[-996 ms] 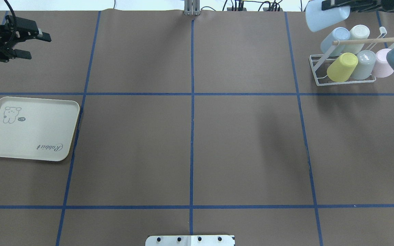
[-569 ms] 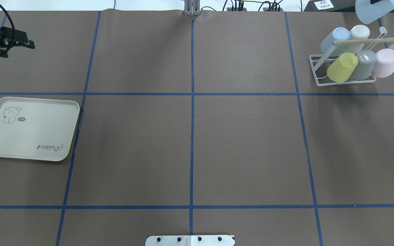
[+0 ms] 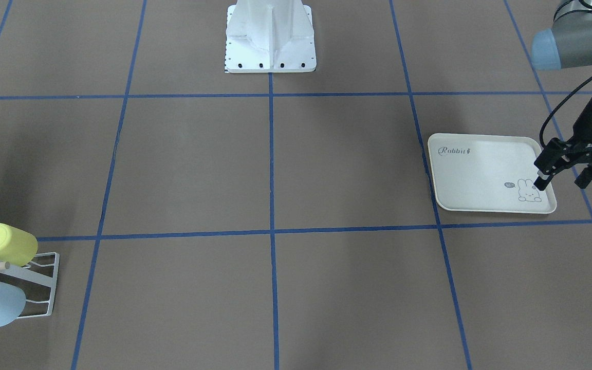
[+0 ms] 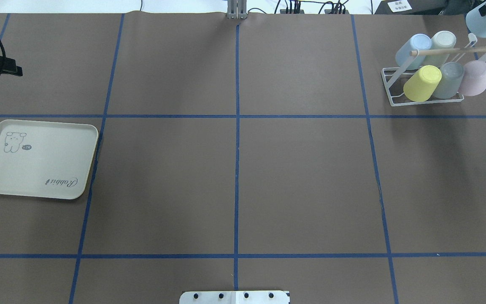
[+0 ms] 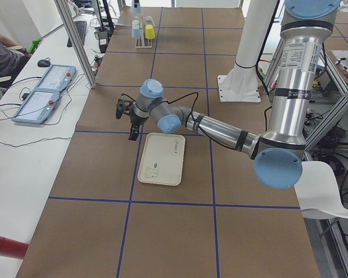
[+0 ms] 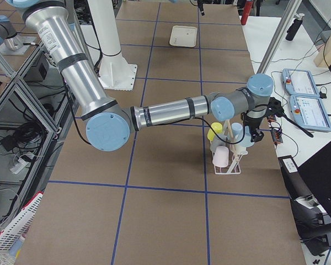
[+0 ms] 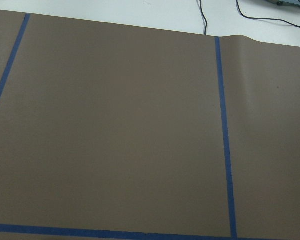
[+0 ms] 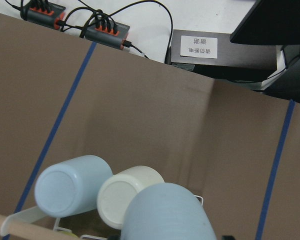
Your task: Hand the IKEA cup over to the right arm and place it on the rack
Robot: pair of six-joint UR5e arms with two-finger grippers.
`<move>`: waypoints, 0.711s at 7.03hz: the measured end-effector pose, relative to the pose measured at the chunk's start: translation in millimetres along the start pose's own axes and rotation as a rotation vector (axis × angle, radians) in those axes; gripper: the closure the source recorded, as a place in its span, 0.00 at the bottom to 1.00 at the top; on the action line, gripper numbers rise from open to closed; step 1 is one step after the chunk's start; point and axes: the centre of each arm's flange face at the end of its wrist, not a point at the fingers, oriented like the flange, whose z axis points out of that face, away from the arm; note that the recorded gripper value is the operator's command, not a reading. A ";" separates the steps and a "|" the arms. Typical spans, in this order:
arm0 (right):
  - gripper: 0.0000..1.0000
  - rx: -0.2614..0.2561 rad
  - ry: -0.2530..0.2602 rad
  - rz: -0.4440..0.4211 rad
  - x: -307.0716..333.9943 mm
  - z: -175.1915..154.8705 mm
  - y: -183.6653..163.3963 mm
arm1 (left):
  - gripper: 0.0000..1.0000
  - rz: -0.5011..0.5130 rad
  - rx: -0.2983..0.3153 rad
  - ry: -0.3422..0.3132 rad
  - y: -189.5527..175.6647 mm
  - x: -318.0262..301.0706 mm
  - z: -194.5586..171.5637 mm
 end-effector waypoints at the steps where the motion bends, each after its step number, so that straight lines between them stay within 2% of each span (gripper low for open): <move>1: 0.96 -0.029 0.004 0.015 13.7 9.9 -6.6 | 0.00 0.003 0.006 -0.009 0.3 -1.8 0.6; 5: 0.97 -0.086 -0.003 0.054 29.9 33.3 -18.8 | 0.00 -0.006 0.018 -0.022 0.6 -1.4 2.0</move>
